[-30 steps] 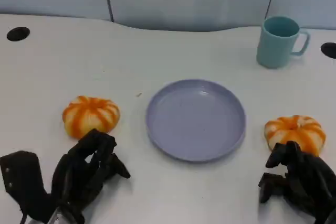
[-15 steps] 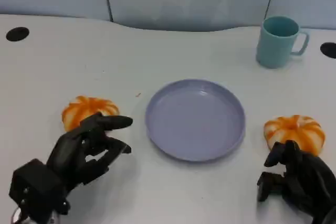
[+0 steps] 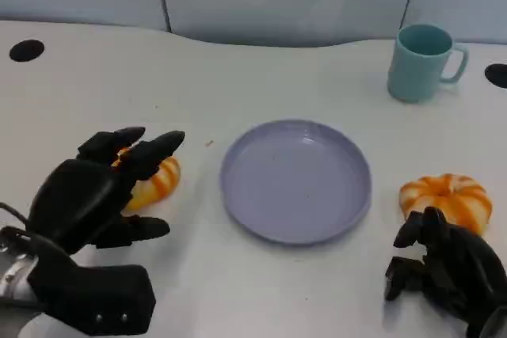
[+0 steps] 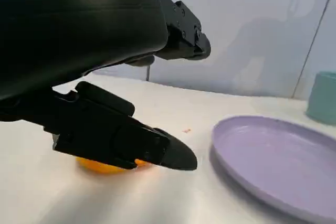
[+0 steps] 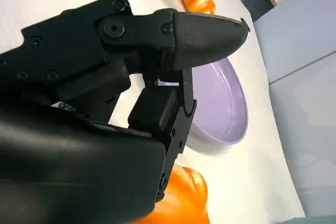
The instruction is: Grasp the bread from the table and place it into the plate.
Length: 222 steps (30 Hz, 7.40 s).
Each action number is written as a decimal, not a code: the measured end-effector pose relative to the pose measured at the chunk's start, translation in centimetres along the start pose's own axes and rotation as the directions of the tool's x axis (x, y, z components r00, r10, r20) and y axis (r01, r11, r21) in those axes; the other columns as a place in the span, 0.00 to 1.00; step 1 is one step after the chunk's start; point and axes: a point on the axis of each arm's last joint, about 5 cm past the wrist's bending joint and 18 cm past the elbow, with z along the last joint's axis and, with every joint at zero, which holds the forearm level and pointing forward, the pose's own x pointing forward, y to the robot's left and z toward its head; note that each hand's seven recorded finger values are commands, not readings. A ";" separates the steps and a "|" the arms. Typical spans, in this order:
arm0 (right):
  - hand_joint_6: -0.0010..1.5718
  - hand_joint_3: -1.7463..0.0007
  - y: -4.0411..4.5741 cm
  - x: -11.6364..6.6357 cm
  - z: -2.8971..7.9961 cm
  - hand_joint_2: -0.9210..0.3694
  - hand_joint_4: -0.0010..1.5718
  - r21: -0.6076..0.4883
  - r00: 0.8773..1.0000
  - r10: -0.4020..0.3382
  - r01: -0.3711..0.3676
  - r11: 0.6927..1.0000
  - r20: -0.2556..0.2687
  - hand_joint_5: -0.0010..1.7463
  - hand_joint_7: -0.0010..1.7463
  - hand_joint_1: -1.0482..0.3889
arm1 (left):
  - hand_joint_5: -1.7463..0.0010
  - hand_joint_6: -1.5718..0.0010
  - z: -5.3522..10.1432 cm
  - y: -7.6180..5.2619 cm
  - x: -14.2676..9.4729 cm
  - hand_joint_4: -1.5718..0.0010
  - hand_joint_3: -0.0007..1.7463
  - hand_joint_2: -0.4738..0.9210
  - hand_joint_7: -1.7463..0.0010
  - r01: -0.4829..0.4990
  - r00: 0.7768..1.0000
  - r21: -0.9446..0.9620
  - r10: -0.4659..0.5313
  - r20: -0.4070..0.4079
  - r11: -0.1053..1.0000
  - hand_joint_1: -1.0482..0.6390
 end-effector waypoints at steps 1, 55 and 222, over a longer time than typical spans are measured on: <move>0.75 0.73 0.00 0.0 0.0 0.00 0.84 0.001 1.000 0.000 0.000 1.000 -0.001 0.66 0.63 0.42 | 0.92 0.92 0.1 0.2 0.1 1.00 0.00 0.96 1.00 -0.001 1.000 0.021 0.001 0.002 1.000 0.24; 0.74 0.72 0.16 -0.8 -0.2 0.00 0.82 -0.003 1.000 0.011 -0.011 1.000 0.003 0.67 0.64 0.42 | 1.00 1.00 -0.3 -1.5 9.0 1.00 0.00 0.87 1.00 0.587 0.802 0.311 -0.485 -0.348 0.747 0.41; 0.74 0.73 1.02 -1.4 -0.6 0.00 0.84 0.013 1.000 -0.001 0.001 1.000 -0.008 0.66 0.63 0.42 | 0.83 0.82 1.8 -3.0 5.7 0.78 0.20 1.00 0.94 0.206 0.975 -0.860 -0.027 0.219 0.468 0.18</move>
